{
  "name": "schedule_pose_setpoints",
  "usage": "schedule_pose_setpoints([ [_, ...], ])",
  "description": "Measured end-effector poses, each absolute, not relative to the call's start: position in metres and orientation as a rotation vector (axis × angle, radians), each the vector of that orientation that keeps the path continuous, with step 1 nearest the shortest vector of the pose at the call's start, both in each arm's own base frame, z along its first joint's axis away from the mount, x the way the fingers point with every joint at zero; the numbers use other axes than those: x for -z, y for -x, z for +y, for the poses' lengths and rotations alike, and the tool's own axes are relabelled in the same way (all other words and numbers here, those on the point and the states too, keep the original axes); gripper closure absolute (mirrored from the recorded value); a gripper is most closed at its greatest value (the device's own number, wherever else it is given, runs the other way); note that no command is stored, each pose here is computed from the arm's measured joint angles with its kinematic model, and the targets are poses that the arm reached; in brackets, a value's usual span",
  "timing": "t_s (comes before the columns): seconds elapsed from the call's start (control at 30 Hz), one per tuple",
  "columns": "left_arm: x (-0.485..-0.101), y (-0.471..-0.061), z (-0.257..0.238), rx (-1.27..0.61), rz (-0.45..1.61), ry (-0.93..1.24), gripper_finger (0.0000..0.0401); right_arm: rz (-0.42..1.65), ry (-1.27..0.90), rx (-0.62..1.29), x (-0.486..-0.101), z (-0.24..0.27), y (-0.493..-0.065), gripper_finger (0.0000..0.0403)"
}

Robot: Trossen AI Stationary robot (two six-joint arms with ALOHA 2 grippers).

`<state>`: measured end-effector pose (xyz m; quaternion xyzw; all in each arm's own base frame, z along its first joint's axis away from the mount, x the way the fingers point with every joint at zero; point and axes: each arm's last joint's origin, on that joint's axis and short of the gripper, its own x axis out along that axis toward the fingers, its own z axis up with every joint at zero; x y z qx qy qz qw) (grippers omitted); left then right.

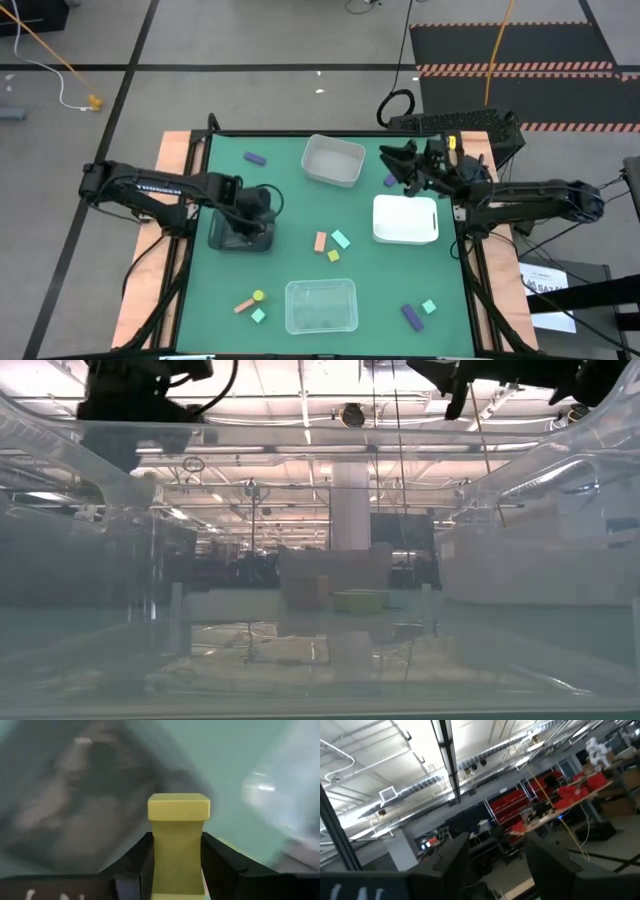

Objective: Sort & place blocks by color
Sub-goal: Put the top left light orange block into the black bin, then put the top left violet block into the grey bin

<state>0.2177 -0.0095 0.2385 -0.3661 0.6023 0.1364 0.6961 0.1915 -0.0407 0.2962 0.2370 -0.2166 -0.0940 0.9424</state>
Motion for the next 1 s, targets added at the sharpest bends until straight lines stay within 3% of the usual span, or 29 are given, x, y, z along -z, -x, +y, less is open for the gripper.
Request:
schedule_pose_setpoints([
  [0.3,-0.231,-0.212,-0.008,-0.601,1.339,0.675,0.0258,-0.378,-0.484,0.209,-0.284,-0.042,-0.204,0.0222],
  [0.5,-0.232,-0.214,-0.003,-0.665,1.29,0.692,0.022,-0.371,-0.438,0.22,-0.284,-0.042,-0.204,0.0222],
  [0.83,-0.234,-0.216,0.006,-0.716,1.247,0.805,0.0214,-0.433,-0.312,0.264,-0.298,-0.047,-0.188,0.0222],
  [1.0,-0.246,-0.231,0.027,-0.668,1.084,0.779,0.0213,-0.463,-0.242,0.348,-0.302,-0.06,-0.178,0.0222],
])
